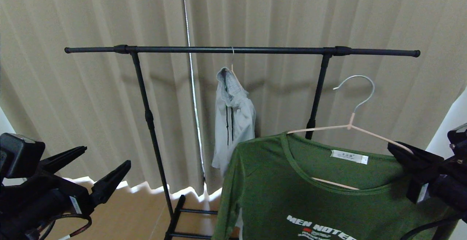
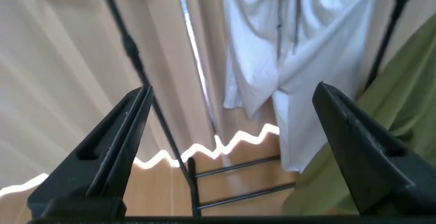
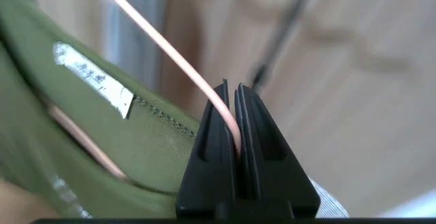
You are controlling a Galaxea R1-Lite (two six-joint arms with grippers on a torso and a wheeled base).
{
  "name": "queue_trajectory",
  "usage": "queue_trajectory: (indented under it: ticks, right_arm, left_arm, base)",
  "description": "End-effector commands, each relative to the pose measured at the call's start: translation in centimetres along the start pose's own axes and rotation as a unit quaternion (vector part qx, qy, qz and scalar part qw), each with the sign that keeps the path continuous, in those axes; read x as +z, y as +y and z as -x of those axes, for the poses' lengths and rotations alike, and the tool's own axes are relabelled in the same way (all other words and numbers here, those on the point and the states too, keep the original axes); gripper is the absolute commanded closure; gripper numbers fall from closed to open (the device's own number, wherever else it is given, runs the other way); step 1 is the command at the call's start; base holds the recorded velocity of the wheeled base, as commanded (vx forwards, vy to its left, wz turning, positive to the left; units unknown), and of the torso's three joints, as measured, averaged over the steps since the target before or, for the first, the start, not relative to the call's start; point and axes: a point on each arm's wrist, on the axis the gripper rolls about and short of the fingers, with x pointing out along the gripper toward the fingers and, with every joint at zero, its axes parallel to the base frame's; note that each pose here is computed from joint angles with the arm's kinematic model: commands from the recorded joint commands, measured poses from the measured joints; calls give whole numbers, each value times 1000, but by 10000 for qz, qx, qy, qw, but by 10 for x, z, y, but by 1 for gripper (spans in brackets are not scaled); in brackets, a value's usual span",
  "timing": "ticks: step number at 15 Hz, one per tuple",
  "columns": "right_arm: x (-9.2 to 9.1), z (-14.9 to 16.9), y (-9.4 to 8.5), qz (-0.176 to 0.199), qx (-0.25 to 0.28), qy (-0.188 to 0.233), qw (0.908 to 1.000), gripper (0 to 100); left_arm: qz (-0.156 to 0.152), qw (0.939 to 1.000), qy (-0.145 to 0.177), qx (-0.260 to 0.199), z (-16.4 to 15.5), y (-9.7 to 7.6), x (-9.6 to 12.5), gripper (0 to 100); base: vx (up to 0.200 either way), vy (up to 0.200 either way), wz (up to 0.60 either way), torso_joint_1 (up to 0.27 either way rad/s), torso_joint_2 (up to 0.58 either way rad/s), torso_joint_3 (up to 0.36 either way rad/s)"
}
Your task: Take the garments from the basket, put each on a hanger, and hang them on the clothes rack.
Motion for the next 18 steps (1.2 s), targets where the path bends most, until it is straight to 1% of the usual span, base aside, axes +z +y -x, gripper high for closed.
queue_trajectory:
  ticks: [1,3,5,6,10,15,18]
  right_arm:
    - [-3,5,-18,217,-587,60,9980,100]
    - [-5,8,-35,398,-1179,157,9921,100]
    - [-3,10,-42,429,-1393,134,9892,100]
    - [0,11,-43,434,-1429,66,9888,100]
    - [0,12,-43,433,-1458,75,9883,100]
    - [-3,12,-42,434,-1438,141,9886,100]
    - [-4,12,-42,434,-1434,155,9886,100]
  left_arm:
    - [-1,10000,25,0,1,0,-1,0]
    - [-1,10000,25,0,0,0,-1,0]
    - [-17,10000,54,-12,0,0,-2,0]
    - [-18,10000,75,-31,0,-1,-3,0]
    - [-6,10000,59,18,2,0,-3,0]
    - [17,9999,-104,67,4,2,3,0]
    - [15,9998,-181,71,6,2,5,0]
  base:
    - [0,0,0,0,0,0]
    - [0,0,0,0,0,0]
    - [0,0,0,0,0,0]
    - [0,0,0,0,0,0]
    - [0,0,0,0,0,0]
    - [0,0,0,0,0,0]
    - [200,0,0,4,5,4]
